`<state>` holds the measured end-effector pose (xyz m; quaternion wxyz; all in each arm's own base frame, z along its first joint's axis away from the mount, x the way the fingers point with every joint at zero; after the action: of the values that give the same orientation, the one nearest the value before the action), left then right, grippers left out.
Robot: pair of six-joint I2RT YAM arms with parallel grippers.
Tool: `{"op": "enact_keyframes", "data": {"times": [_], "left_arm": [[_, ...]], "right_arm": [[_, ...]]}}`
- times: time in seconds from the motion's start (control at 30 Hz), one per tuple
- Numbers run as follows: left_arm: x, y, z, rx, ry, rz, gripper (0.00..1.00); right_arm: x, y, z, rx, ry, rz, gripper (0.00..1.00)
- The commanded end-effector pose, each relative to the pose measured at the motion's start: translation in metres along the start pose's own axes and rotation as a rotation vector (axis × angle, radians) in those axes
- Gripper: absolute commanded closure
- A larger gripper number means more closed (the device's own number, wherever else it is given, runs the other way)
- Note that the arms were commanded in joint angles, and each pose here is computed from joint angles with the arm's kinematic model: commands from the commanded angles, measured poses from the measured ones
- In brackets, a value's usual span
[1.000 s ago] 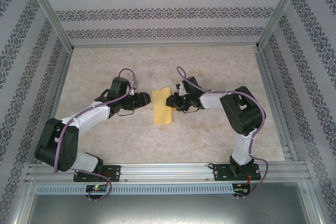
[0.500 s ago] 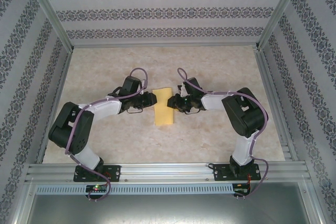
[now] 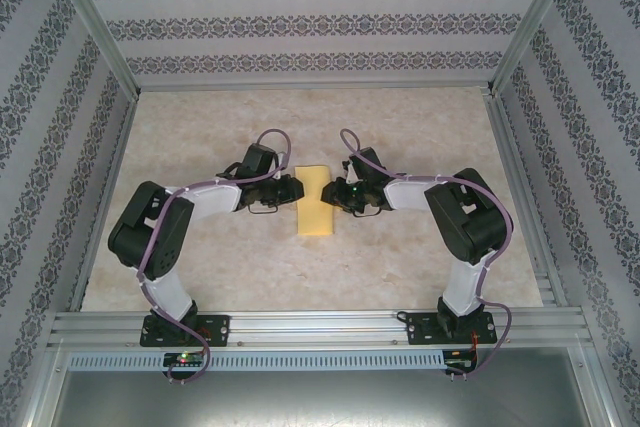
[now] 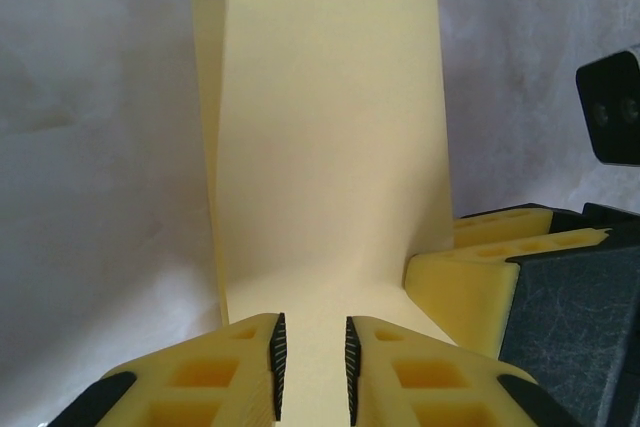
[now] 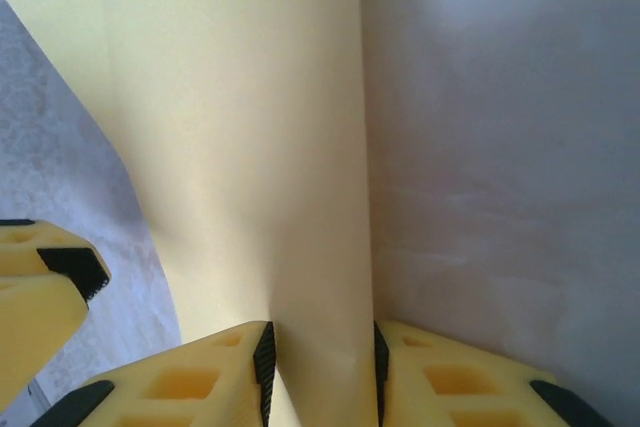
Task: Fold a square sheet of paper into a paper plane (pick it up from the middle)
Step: Fold the square sheet of paper in half at the center of the table, then hold the square sheet of paper at the center of the table.
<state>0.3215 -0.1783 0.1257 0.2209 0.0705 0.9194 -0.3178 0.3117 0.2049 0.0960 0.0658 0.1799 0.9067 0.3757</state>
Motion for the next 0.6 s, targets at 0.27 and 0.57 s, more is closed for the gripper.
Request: {"op": "enact_keyframes", "data": {"times": [0.27,0.57], "left_arm": [[-0.009,-0.007,0.022,0.052,0.031,0.062,0.76],[-0.008,-0.002,0.040,0.057,0.061,0.061,0.77]], "right_arm": [[0.000,-0.005,-0.004,0.059,-0.054,0.080,0.72],[0.003,0.008,-0.014,0.031,-0.049,0.044,0.64]]}}
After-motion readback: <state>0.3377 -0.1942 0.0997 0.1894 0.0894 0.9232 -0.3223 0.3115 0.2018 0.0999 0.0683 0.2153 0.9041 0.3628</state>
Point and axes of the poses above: each hand's point on the last joint's axis, 136 mm out from that joint toward the fingers, its own z axis out along the fingers, its own y axis along the line the jaws close on, x = y × z, the point moved 10 cm from there along -z, back along the fingers, and after that the axes turned 13 degrees about z, right-handed, at the moved point
